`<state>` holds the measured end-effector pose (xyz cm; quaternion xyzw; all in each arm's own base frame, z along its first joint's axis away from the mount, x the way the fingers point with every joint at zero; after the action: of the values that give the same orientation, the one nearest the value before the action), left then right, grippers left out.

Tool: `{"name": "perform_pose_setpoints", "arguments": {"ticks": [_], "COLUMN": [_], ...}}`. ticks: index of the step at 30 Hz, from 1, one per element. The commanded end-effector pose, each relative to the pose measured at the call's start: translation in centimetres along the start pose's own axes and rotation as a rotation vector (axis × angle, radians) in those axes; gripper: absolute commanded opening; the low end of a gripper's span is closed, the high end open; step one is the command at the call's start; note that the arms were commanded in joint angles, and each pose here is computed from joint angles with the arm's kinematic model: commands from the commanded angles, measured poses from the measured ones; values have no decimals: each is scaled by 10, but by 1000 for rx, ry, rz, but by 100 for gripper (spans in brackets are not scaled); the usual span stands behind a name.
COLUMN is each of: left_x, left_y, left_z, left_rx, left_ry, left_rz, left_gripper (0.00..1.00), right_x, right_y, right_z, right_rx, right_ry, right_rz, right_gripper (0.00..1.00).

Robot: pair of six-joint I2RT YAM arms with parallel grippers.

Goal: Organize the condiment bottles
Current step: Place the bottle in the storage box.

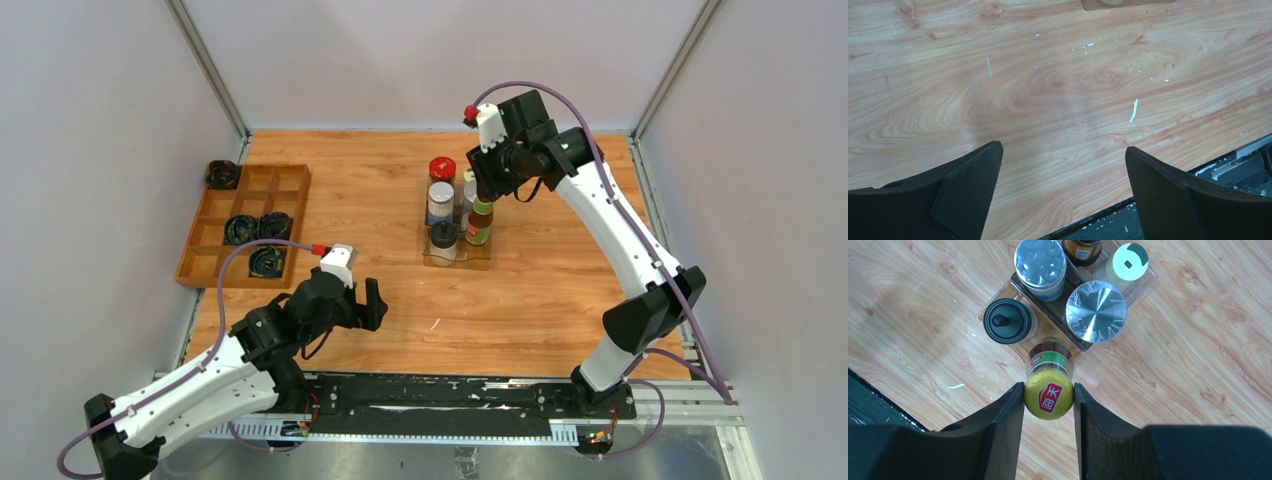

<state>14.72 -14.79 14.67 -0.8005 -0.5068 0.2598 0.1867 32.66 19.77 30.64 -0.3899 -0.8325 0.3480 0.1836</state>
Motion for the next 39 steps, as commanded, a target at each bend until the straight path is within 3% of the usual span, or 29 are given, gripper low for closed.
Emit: {"name": "perform_pose_setpoints", "arguments": {"ticks": [1, 39], "left_x": [1, 1], "left_y": [2, 2], "left_z": [2, 2], "left_rx": [-1, -6], "left_ry": [5, -1], "left_rz": [-2, 3], "left_gripper": [100, 100], "right_x": [-7, -2], "right_y": [-16, 3], "right_z": [-16, -3], "right_rx": [-71, -34], "right_ry": [-11, 11], "right_rz": [32, -10], "right_gripper": [28, 27]}}
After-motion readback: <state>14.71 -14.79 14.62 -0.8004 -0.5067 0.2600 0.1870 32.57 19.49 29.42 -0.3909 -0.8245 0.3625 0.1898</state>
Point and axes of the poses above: each gripper's point midway between its finger pads, its own y axis out along the fingers, its own x axis along the line the jaws close on, z = x × y, the point moved 3 cm from there along -y, back along the fingers, and after that the axes turned 4 degrees about y, right-handed, at the moved point
